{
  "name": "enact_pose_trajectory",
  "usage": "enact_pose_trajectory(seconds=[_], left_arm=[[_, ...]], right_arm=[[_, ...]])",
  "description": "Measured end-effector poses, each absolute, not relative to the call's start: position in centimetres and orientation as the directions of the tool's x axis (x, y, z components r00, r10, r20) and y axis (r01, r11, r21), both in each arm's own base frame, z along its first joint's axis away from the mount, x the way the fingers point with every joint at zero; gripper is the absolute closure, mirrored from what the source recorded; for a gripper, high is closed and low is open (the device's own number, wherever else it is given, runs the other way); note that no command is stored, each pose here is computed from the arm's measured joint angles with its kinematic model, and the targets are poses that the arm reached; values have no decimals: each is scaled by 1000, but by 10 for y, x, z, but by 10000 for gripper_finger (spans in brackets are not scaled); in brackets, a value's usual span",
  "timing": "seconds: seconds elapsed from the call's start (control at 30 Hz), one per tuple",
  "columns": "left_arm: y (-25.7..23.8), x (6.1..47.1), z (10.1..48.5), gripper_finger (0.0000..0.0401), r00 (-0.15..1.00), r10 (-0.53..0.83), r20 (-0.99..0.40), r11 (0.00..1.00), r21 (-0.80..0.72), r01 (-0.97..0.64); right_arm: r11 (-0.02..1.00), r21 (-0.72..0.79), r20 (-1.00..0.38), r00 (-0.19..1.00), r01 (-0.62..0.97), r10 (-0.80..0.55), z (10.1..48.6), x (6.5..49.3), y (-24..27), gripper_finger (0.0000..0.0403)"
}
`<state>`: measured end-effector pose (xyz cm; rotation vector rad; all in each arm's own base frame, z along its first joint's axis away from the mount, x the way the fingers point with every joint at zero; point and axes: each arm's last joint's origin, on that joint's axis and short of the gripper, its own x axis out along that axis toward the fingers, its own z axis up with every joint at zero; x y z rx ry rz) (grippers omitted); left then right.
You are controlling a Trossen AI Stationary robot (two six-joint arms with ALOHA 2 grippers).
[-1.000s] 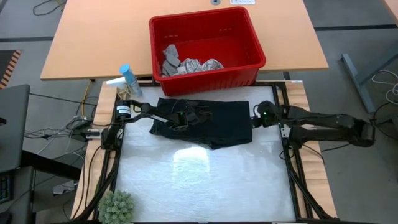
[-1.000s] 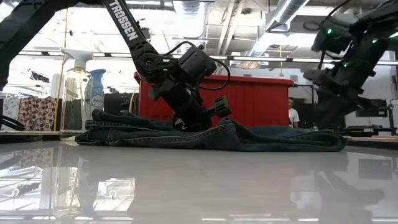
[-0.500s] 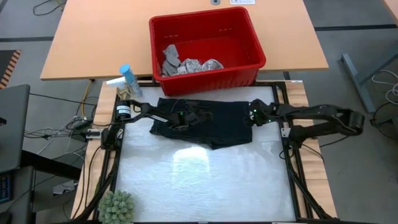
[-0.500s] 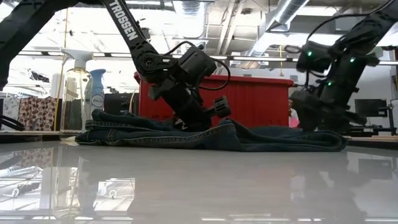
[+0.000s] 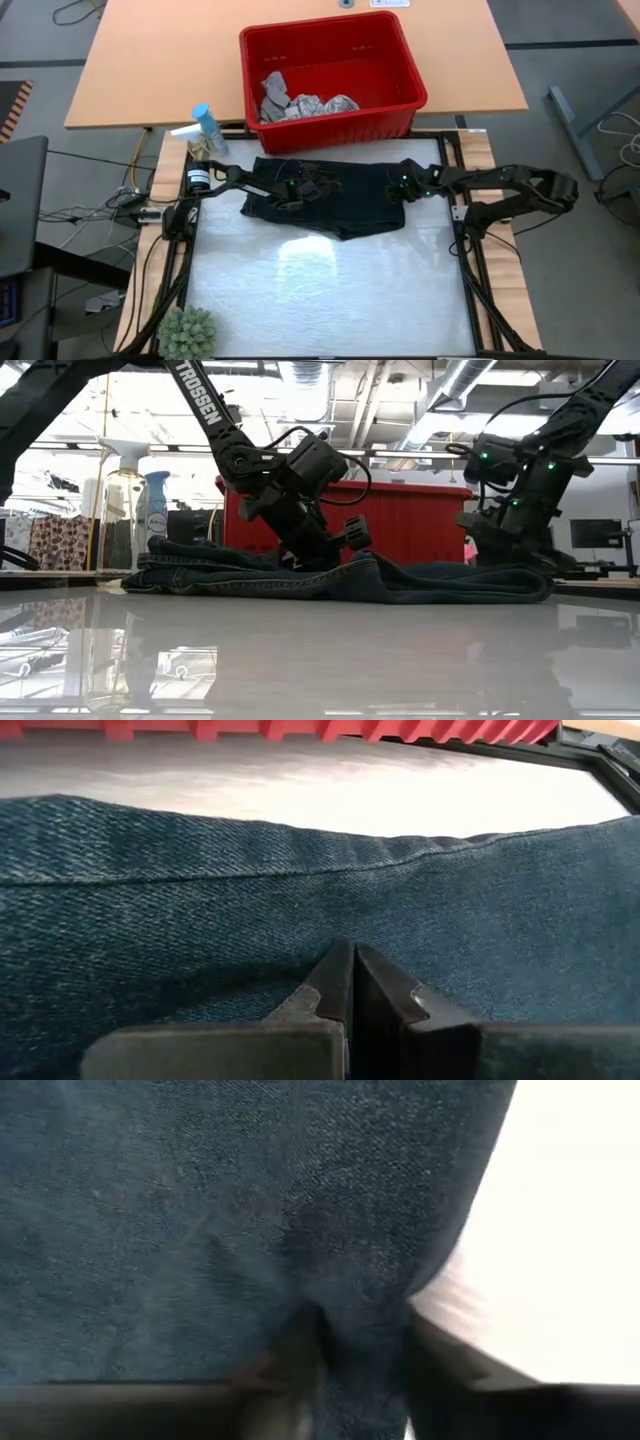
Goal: Fold Laundry from Bin
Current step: Fold the blue jeans
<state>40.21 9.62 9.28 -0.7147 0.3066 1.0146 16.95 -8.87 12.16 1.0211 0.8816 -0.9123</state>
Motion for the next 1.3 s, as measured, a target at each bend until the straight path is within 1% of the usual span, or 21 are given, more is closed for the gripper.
enact_pose_trajectory(seconds=[0.07,0.1,0.2,0.3,0.37,0.47,0.5,0.57,0.6,0.67,0.73,0.83,0.9,0.97,1.03,1.07,1.13,1.2,1.3], left_arm=[[96,402,93,401,512,663,-545,334,-397,-855],[96,402,93,401,514,663,-543,336,-398,-854],[96,404,96,401,538,652,-534,350,-417,-839],[96,406,107,401,585,624,-518,363,-470,-804],[94,407,121,401,632,603,-486,386,-516,-765],[94,409,155,401,723,575,-383,443,-597,-669],[96,408,166,401,749,562,-352,441,-639,-631],[99,406,182,401,772,552,-315,385,-725,-571],[98,404,183,401,768,564,-304,359,-747,-560],[90,403,183,401,733,637,-240,318,-784,-533],[78,405,180,401,730,660,-180,310,-819,-483],[60,414,165,401,774,624,-110,325,-864,-385],[48,423,154,401,796,600,-78,365,-859,-359],[38,428,148,401,798,597,-86,361,-859,-363],[32,430,143,401,784,609,-122,306,-876,-374],[29,429,140,401,764,628,-147,263,-884,-386],[24,428,130,401,720,667,-189,217,-876,-431],[20,427,126,401,700,683,-209,216,-858,-467],[20,426,121,401,698,666,-264,215,-828,-518]], right_arm=[[242,306,-915,355,921,-190,122,168,-88,339],[241,302,-918,350,922,-188,123,166,-87,363],[231,299,-924,342,926,-173,126,162,-84,366],[225,291,-926,333,930,-176,129,159,-82,366],[225,285,-929,327,932,-175,131,156,-81,366],[224,284,-927,327,932,-186,135,153,-80,366],[224,284,-925,328,932,-190,136,152,-79,366],[233,287,-922,334,929,-197,139,149,-78,366],[237,286,-921,334,929,-200,140,149,-78,366],[237,283,-918,335,929,-213,142,147,-78,366],[235,283,-917,334,930,-219,143,146,-77,366],[232,275,-918,327,933,-225,144,145,-77,366],[230,273,-919,324,934,-226,144,145,-77,366],[229,273,-919,324,934,-226,143,145,-77,366],[224,273,-919,323,935,-228,143,145,-77,366],[222,273,-918,322,936,-230,143,145,-77,366],[220,266,-917,317,938,-242,144,145,-78,366],[220,264,-916,315,939,-248,144,145,-78,366],[220,270,-912,322,937,-253,144,146,-78,366]])
